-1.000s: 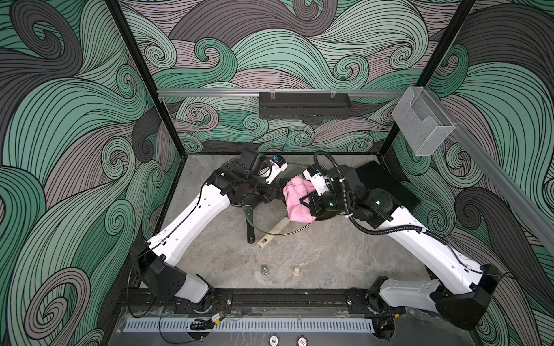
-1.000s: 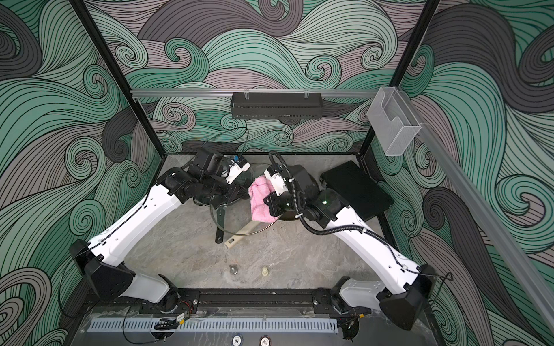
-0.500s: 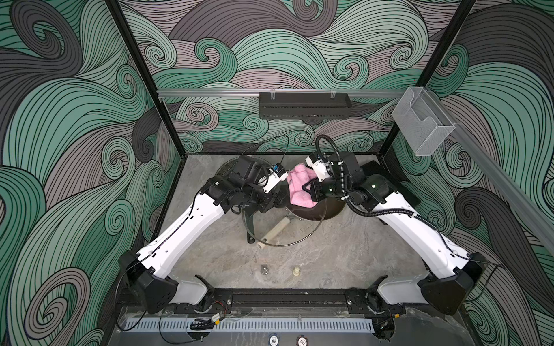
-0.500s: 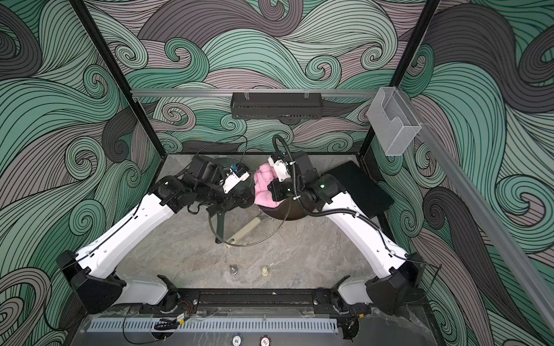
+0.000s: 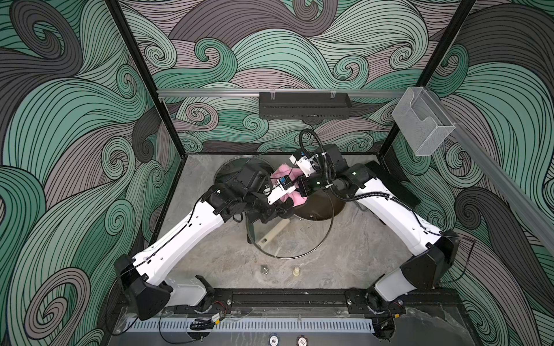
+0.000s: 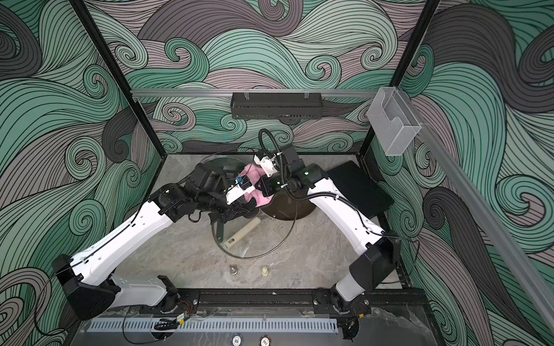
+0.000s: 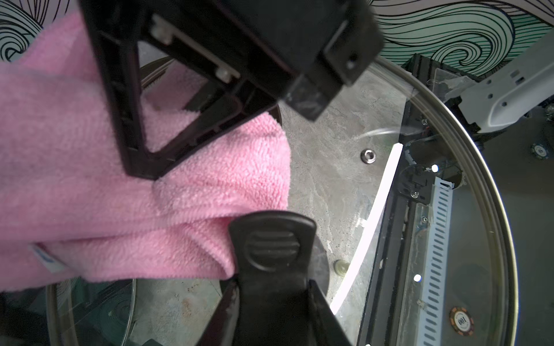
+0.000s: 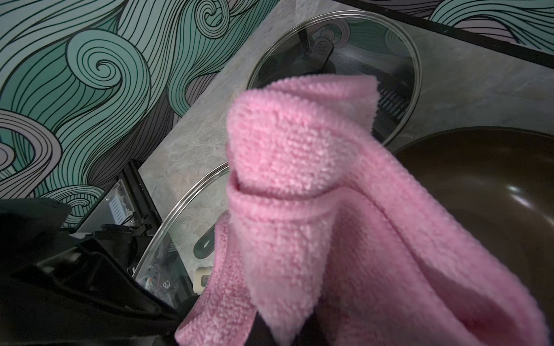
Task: Wipe the pot lid with a cloth
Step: Wipe the pot lid.
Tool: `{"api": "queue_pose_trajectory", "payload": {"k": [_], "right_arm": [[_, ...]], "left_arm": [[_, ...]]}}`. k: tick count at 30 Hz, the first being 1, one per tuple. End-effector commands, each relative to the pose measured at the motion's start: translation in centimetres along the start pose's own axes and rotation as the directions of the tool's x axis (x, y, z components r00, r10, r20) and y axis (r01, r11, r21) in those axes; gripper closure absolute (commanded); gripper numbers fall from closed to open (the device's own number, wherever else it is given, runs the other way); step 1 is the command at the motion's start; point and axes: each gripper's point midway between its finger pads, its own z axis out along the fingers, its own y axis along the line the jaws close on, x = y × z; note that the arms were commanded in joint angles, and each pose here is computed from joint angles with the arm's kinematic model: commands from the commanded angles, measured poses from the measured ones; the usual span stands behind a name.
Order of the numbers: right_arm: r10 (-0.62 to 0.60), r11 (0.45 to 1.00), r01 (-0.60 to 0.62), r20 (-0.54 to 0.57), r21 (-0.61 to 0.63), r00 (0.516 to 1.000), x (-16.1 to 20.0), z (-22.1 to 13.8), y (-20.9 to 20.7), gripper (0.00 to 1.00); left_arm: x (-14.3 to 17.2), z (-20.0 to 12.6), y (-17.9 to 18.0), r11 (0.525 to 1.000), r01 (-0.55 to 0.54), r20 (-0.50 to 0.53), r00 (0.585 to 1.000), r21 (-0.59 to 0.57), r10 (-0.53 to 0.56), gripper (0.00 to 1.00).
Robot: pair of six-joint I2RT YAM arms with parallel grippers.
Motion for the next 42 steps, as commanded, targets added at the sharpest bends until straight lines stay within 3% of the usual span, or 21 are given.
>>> {"api": "queue_pose_trajectory", "payload": {"k": [1, 14, 23, 35, 42], "right_arm": [[-0.077, 0.992, 0.08, 0.027, -0.098, 0.997, -0.9, 0.0, 2.3, 1.0], [-0.155, 0.97, 0.142, -0.054, -0.195, 0.986, 1.2, 1.2, 4.6, 1.0], [-0.064, 0.998, 0.063, -0.064, -0.018, 0.996, 0.6, 1.6, 0.7, 1.0], [0.063, 0.983, -0.063, 0.008, 0.173, 0.998, 1.5, -2.5, -4.4, 1.0], [0.106, 0.966, -0.116, 0.053, 0.23, 0.993, 3.6, -5.0, -4.4, 1.0]], "left_arm": [[-5.6, -3.1, -0.2, 0.991, -0.121, 0.216, 0.968, -0.056, 0.13, 1.0], [-6.0, -2.7, 0.4, 0.986, -0.134, 0.201, 0.968, -0.094, 0.151, 1.0], [-5.8, -2.8, 1.3, 0.985, -0.102, 0.183, 0.975, -0.142, 0.128, 1.0], [-6.0, -2.4, 5.8, 0.945, -0.003, 0.091, 0.995, -0.327, 0.034, 1.0], [-7.8, -1.0, 7.4, 0.939, 0.048, 0.055, 0.998, -0.341, -0.032, 1.0]]}}
